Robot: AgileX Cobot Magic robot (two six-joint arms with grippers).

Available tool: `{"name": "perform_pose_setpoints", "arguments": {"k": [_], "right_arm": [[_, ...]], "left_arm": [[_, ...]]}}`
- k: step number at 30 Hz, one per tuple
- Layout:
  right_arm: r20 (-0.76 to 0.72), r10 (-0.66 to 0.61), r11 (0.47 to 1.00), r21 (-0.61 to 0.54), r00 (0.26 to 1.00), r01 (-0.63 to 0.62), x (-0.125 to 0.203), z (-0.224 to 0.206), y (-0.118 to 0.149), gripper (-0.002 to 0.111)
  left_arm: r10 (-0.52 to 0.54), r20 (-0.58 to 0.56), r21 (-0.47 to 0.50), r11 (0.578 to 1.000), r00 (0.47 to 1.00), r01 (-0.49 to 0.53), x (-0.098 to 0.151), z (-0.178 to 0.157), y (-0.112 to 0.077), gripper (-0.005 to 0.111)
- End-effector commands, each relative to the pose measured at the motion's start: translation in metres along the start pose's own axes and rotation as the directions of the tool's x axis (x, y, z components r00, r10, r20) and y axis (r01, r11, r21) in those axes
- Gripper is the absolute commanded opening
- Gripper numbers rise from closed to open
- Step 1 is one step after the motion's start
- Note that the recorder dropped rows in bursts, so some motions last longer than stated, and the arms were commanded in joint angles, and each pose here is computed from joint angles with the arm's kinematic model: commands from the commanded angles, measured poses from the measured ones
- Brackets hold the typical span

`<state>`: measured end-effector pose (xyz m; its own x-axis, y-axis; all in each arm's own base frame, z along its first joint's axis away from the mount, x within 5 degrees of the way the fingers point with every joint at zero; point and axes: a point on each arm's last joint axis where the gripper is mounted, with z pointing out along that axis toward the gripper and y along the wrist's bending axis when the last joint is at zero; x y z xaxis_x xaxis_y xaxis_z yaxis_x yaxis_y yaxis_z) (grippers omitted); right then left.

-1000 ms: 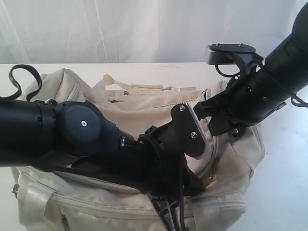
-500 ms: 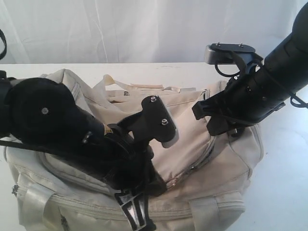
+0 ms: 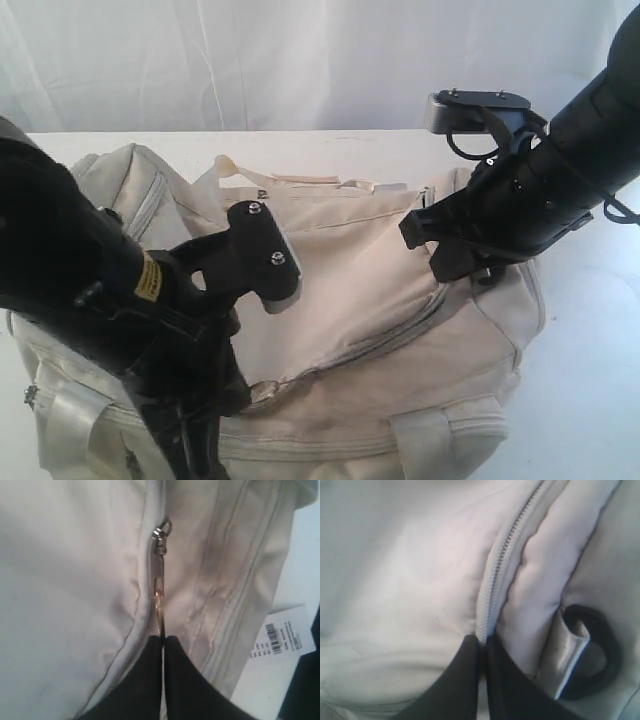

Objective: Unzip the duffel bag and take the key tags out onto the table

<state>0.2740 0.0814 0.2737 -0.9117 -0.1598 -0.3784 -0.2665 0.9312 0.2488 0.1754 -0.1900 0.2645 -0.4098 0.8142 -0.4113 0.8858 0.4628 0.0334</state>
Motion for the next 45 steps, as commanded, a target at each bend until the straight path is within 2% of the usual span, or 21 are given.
{"name": "perform_pose_setpoints", "arguments": {"k": [1, 10, 17, 27, 34, 38, 42, 45], "right_arm": [[0.023, -0.017, 0.999, 0.032, 1.000, 0.017, -0.002, -0.005, -0.004, 0.000], [0.022, -0.021, 0.999, 0.037, 1.000, 0.021, -0.002, -0.005, -0.004, 0.000], [0.017, -0.025, 0.999, 0.043, 1.000, 0.024, -0.001, -0.004, -0.005, 0.000], [-0.002, -0.059, 0.994, 0.090, 0.998, 0.059, 0.002, -0.002, -0.010, 0.000], [0.025, -0.080, 0.993, 0.089, 0.997, 0.077, 0.000, -0.003, -0.009, 0.000], [0.084, -0.204, 0.979, 0.034, 0.975, 0.202, 0.000, -0.017, 0.001, 0.000], [0.174, -0.311, 0.950, 0.060, 0.934, 0.306, 0.000, -0.036, 0.007, 0.010], [0.197, -0.335, 0.942, 0.072, 0.922, 0.327, 0.003, -0.047, 0.009, 0.030]], "left_arm": [[-0.040, -0.100, -0.068, 0.997, 0.994, 0.033, 0.020, -0.015, 0.002, 0.000], [-0.094, -0.102, -0.177, 0.981, 0.990, 0.075, 0.061, -0.039, -0.003, 0.000], [-0.131, -0.097, -0.325, 0.941, 0.987, 0.093, 0.091, -0.059, 0.000, 0.000], [-0.165, -0.034, -0.431, 0.892, 0.986, 0.134, 0.119, -0.087, -0.001, 0.000], [-0.162, 0.027, -0.445, 0.882, 0.986, 0.157, 0.127, -0.099, -0.004, 0.000], [-0.165, 0.054, -0.405, 0.898, 0.985, 0.173, 0.125, -0.097, -0.007, 0.000], [-0.155, 0.111, -0.364, 0.913, 0.982, 0.186, 0.119, -0.096, -0.010, 0.000], [-0.154, 0.129, -0.354, 0.916, 0.980, 0.190, 0.118, -0.096, -0.011, 0.000]]}}
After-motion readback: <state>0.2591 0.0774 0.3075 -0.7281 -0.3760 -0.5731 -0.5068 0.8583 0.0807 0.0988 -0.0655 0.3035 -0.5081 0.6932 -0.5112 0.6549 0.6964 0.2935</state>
